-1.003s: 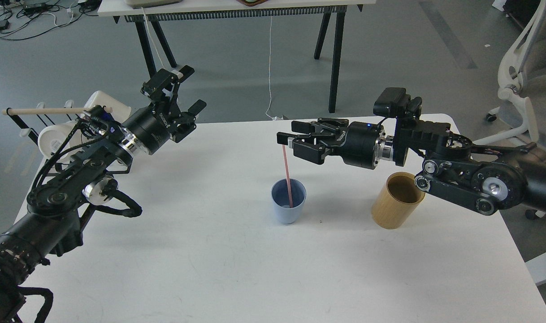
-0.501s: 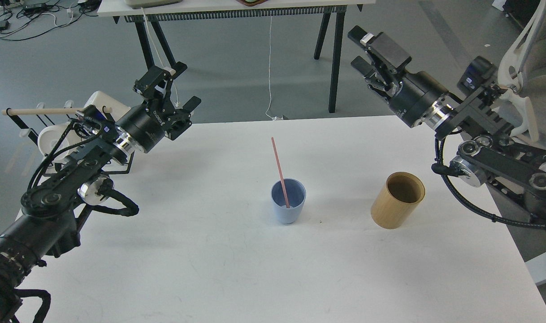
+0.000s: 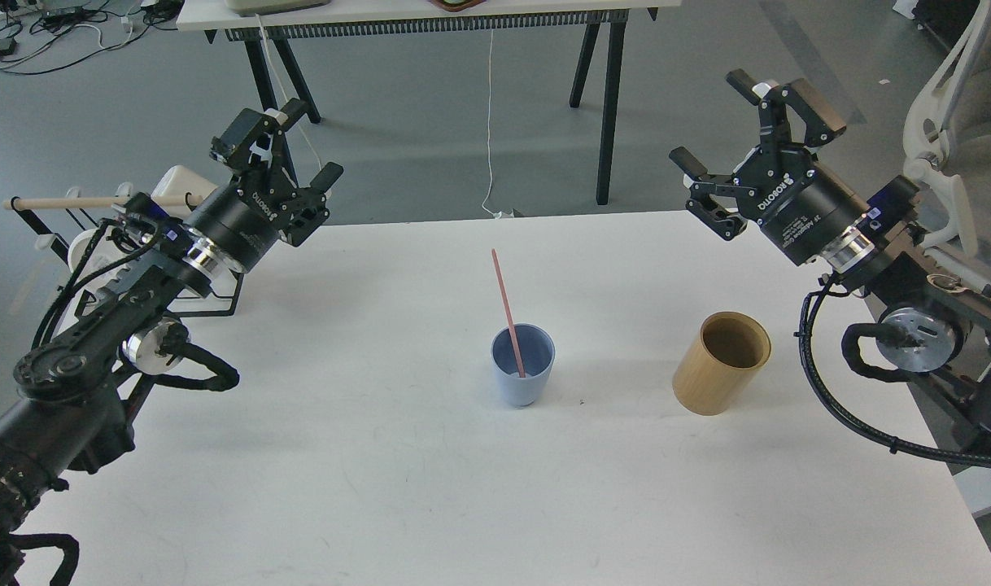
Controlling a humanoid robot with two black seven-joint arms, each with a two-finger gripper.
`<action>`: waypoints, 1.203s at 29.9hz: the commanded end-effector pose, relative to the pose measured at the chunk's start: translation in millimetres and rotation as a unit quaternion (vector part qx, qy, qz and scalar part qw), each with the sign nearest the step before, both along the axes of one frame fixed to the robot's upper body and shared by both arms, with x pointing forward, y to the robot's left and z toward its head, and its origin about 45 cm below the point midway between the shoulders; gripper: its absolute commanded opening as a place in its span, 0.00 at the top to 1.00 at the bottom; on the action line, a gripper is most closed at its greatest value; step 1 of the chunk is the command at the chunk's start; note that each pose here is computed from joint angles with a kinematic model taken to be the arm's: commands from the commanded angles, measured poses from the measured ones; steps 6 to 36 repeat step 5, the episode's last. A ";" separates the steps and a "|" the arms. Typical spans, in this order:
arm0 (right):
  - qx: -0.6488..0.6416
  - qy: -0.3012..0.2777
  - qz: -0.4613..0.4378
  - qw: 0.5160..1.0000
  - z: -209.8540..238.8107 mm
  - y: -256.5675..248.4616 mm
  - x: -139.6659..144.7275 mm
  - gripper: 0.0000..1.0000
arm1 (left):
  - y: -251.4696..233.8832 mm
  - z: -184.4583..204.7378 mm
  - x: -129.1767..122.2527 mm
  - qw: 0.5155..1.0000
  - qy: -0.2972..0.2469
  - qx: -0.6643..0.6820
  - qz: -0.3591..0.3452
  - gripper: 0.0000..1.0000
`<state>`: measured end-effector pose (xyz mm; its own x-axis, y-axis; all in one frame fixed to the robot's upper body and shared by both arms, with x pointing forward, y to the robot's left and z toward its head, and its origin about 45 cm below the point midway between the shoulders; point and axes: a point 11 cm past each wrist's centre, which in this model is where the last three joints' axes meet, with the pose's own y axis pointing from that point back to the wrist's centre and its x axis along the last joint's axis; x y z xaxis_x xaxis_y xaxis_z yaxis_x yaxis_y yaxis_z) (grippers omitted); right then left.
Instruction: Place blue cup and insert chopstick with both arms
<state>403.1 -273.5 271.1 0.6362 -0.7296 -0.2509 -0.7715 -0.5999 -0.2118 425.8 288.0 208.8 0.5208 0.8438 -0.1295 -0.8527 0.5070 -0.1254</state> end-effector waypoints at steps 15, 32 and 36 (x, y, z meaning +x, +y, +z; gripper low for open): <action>-0.003 0.002 -0.036 0.999 -2.8 -16.9 8.1 0.01 | 5.3 -3.5 -2.8 1.000 0.003 -0.004 0.008 0.01; -0.003 0.002 -0.036 0.999 -2.8 -16.9 8.1 0.01 | 5.3 -3.5 -2.8 1.000 0.003 -0.004 0.008 0.01; -0.003 0.002 -0.036 0.999 -2.8 -16.9 8.1 0.01 | 5.3 -3.5 -2.8 1.000 0.003 -0.004 0.008 0.01</action>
